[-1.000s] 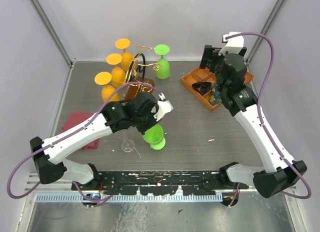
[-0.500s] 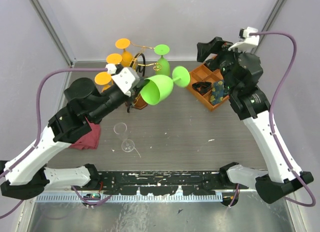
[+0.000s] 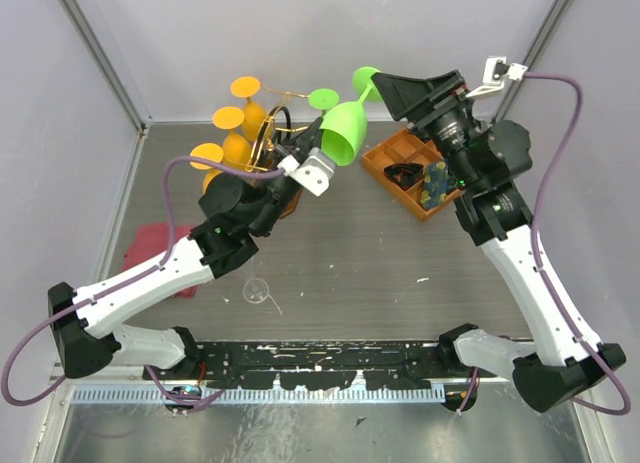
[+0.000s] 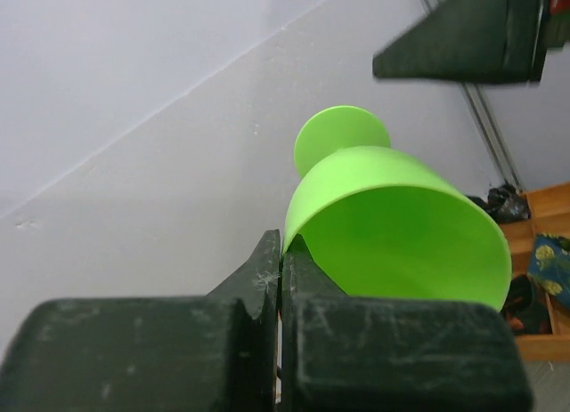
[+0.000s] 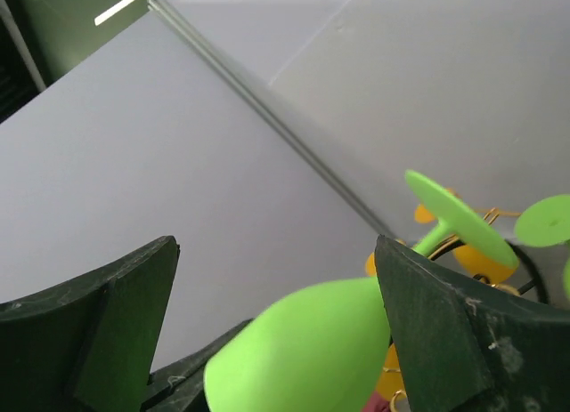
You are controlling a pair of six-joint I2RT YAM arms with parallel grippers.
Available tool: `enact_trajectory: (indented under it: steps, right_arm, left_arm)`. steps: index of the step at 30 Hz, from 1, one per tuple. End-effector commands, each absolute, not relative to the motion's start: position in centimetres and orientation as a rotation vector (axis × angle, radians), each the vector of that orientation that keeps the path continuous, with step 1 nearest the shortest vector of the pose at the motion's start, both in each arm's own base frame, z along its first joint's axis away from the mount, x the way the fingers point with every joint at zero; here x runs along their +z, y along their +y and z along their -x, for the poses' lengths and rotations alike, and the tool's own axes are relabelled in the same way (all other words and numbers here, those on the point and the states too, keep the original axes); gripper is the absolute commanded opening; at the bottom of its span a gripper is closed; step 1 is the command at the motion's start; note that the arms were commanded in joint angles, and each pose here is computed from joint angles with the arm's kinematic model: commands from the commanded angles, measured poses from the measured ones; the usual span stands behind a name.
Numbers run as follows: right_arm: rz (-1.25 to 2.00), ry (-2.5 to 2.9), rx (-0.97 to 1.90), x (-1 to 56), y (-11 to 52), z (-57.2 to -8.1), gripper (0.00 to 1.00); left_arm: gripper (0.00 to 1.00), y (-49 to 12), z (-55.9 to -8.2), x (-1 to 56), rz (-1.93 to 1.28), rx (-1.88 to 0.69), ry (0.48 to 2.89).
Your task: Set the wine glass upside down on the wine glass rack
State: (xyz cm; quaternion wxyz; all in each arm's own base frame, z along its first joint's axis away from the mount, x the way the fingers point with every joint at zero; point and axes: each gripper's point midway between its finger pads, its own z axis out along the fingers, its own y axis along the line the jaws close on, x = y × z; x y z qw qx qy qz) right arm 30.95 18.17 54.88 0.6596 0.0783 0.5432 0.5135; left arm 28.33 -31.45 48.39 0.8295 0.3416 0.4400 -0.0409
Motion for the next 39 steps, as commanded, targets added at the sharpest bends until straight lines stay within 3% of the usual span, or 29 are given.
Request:
enact_trajectory:
  steps: [1, 14, 32, 39]
  right_arm:
    - [-0.191, 1.186, 1.479, 56.1, 20.4, -29.4, 0.96]
    - [-0.231, 1.209, 1.57, 54.8, 21.3, -30.3, 0.89]
    - [-0.19, 1.157, 1.789, 53.6, 23.6, -31.5, 0.65]
    - [-0.154, 1.146, 1.82, 53.6, 24.1, -31.5, 0.51]
  left_arm:
    - [0.0, -28.4, -25.8, 55.6, -0.499, -0.093, 0.665]
    - [0.0, -29.0, -24.9, 54.4, -0.505, -0.108, 0.588]
    - [0.0, -29.1, -24.9, 53.8, -0.491, -0.144, 0.6]
    - [0.0, -30.2, -25.9, 52.5, -0.505, -0.134, 0.626]
